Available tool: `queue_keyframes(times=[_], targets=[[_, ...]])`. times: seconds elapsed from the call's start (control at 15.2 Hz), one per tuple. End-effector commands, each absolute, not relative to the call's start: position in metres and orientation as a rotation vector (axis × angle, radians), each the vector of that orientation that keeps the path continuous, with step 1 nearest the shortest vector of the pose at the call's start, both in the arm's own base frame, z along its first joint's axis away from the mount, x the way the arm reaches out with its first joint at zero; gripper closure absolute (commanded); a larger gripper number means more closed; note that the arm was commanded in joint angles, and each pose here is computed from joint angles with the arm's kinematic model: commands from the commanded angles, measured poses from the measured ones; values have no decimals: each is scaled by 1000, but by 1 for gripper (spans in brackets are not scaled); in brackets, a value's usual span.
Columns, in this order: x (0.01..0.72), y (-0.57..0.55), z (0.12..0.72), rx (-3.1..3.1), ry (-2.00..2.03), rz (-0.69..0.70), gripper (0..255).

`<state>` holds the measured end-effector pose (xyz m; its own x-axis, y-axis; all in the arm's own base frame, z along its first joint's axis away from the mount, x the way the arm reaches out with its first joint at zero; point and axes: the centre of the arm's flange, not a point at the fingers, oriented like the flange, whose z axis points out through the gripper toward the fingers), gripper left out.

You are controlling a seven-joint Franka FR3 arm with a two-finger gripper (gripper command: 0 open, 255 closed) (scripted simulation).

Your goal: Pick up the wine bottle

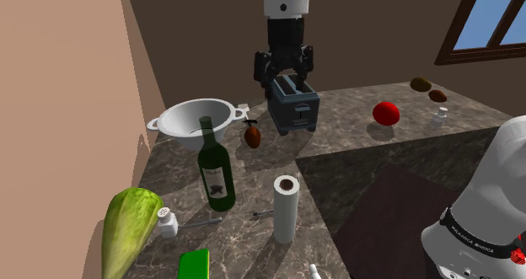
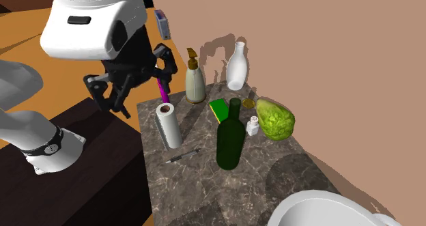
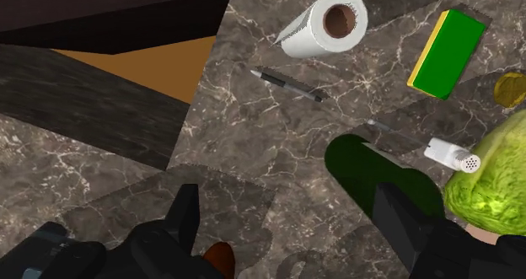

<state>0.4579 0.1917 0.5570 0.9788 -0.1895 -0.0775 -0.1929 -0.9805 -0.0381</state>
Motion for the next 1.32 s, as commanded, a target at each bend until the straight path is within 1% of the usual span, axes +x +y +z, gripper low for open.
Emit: queue_keyframes(times=[0.0,0.86,1.25], targets=[[475,212,551,-3076,305,119,0],[584,341,518,-3062,346,152,0],[587,343,491,-3062,346,153,0]])
